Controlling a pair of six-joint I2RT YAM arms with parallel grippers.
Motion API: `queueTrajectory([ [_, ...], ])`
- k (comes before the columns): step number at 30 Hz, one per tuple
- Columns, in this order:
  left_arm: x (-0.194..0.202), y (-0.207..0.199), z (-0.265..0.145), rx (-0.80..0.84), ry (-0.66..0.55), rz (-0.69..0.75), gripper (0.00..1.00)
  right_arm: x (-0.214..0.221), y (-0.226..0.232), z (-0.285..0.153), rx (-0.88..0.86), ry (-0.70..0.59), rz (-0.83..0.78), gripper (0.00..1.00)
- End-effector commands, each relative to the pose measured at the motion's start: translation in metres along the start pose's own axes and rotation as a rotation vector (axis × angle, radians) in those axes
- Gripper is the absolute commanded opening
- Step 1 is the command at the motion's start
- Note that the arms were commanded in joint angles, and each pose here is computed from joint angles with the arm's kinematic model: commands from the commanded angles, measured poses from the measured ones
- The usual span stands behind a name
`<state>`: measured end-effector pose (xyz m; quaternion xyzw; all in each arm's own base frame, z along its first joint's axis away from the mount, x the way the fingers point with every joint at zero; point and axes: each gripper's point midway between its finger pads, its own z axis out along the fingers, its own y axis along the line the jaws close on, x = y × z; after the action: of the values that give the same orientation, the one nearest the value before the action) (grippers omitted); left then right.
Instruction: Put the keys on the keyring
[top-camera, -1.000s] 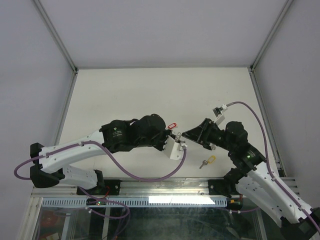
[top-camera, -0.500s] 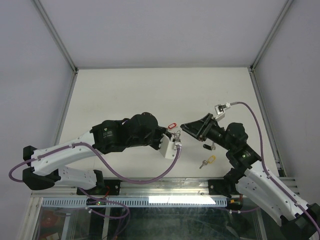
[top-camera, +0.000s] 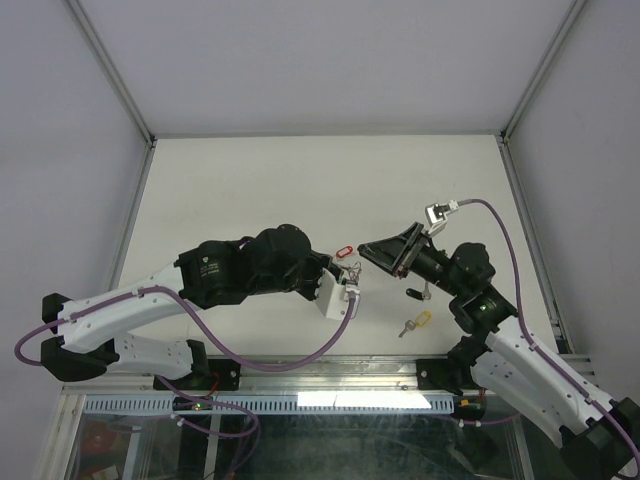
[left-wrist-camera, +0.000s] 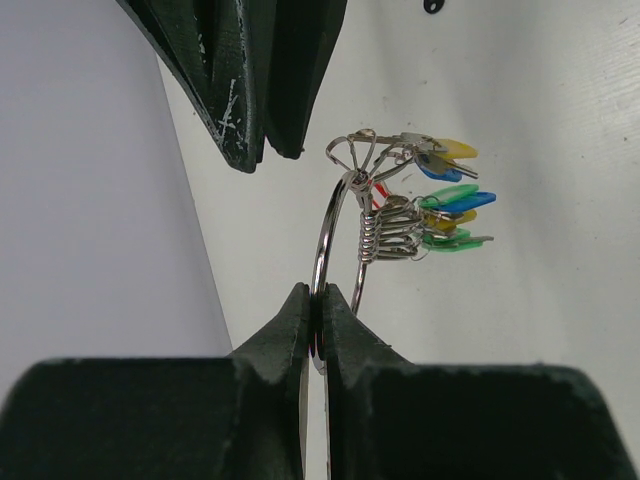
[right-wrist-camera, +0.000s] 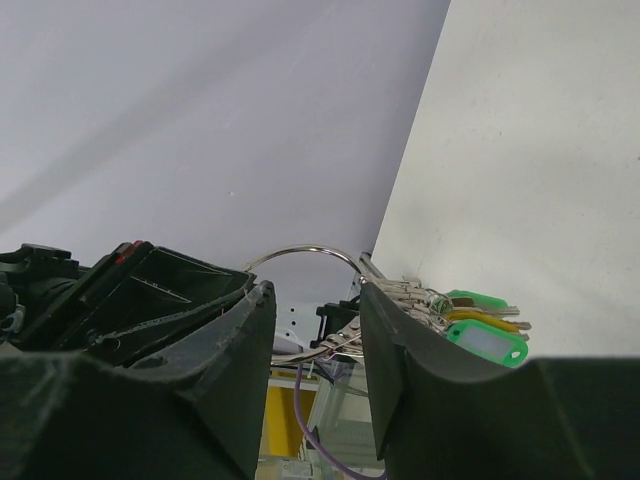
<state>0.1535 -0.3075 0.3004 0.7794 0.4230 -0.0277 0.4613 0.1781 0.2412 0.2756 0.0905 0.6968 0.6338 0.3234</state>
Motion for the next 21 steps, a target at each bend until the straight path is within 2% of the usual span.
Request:
queueTrajectory([
  [1,-0.024,0.026,-0.014,-0.101,-0.100,0.014,0.00,-0.003,0.019,0.000,-0.068,0.001,-0.017,0.42],
  [13,-0.025,0.032,-0.017,-0.118,-0.095,0.016,0.00,0.010,0.015,0.001,-0.066,0.083,-0.011,0.42],
  [21,-0.024,0.033,-0.017,-0.123,-0.089,0.019,0.00,0.013,0.017,-0.003,-0.076,0.093,-0.012,0.42],
])
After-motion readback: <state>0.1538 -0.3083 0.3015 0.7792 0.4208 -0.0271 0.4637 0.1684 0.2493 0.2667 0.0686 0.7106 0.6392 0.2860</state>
